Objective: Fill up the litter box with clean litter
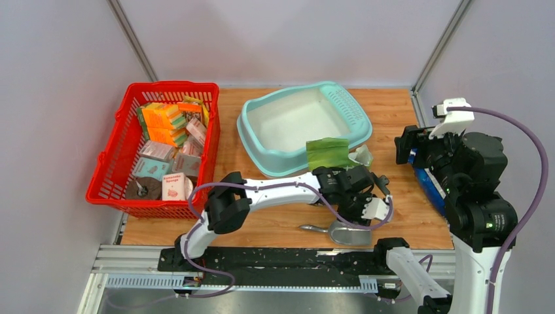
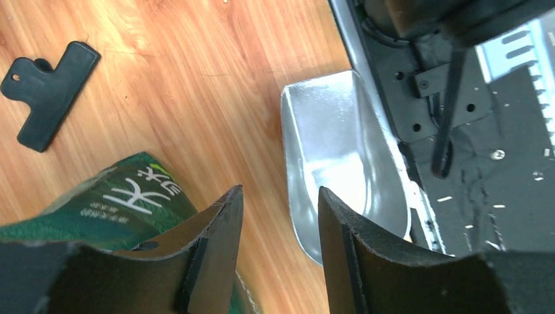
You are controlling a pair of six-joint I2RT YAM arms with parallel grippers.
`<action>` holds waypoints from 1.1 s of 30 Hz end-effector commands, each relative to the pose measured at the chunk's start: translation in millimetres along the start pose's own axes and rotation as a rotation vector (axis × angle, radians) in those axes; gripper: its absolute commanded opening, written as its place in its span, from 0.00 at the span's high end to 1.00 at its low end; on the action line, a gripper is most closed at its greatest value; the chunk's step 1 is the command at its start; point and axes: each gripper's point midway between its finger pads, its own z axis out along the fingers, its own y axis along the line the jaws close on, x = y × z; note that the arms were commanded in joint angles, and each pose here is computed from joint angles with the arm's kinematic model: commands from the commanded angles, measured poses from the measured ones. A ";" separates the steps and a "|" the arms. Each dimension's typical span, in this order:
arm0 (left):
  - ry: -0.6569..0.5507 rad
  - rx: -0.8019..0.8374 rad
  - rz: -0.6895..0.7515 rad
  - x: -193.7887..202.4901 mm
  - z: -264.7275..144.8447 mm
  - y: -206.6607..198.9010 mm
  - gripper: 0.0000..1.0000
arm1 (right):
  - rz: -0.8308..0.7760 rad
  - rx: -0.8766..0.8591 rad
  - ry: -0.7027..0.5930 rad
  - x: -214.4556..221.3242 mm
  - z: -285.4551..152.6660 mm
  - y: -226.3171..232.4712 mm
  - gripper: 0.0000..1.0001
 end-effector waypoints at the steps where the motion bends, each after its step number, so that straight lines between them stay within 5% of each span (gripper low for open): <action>1: 0.072 0.049 0.033 14.7 14.2 2.2 0.45 | 0.013 0.018 -0.064 -15.3 -10.7 -2.8 0.25; 11: 0.154 0.085 -0.030 51.4 43.3 -4.9 0.51 | -0.003 0.022 -0.070 -16.4 -14.8 -4.0 0.24; 14: 0.140 0.090 -0.030 46.0 43.2 -4.3 0.67 | -0.003 0.018 -0.068 -17.8 -13.8 -3.6 0.24; 15: 0.140 0.101 -0.033 44.1 39.8 -6.7 0.80 | -0.006 0.020 -0.068 -18.1 -13.6 -4.0 0.24; 18: 0.113 0.136 -0.055 26.9 23.0 -13.6 1.00 | -0.025 0.022 -0.069 -20.5 -12.0 -5.3 0.24; 20: 0.080 0.158 -0.092 11.3 4.6 -15.5 1.00 | -0.043 0.025 -0.087 -30.4 -10.6 -6.7 0.24; 28: -0.299 -0.058 -0.310 -104.2 -173.0 35.3 1.00 | -0.072 0.114 -0.261 -114.3 1.8 -26.2 0.21; 33: -0.509 -0.340 -0.496 -120.0 -298.9 75.0 1.00 | 0.011 0.117 -0.388 -165.8 28.7 -28.0 0.19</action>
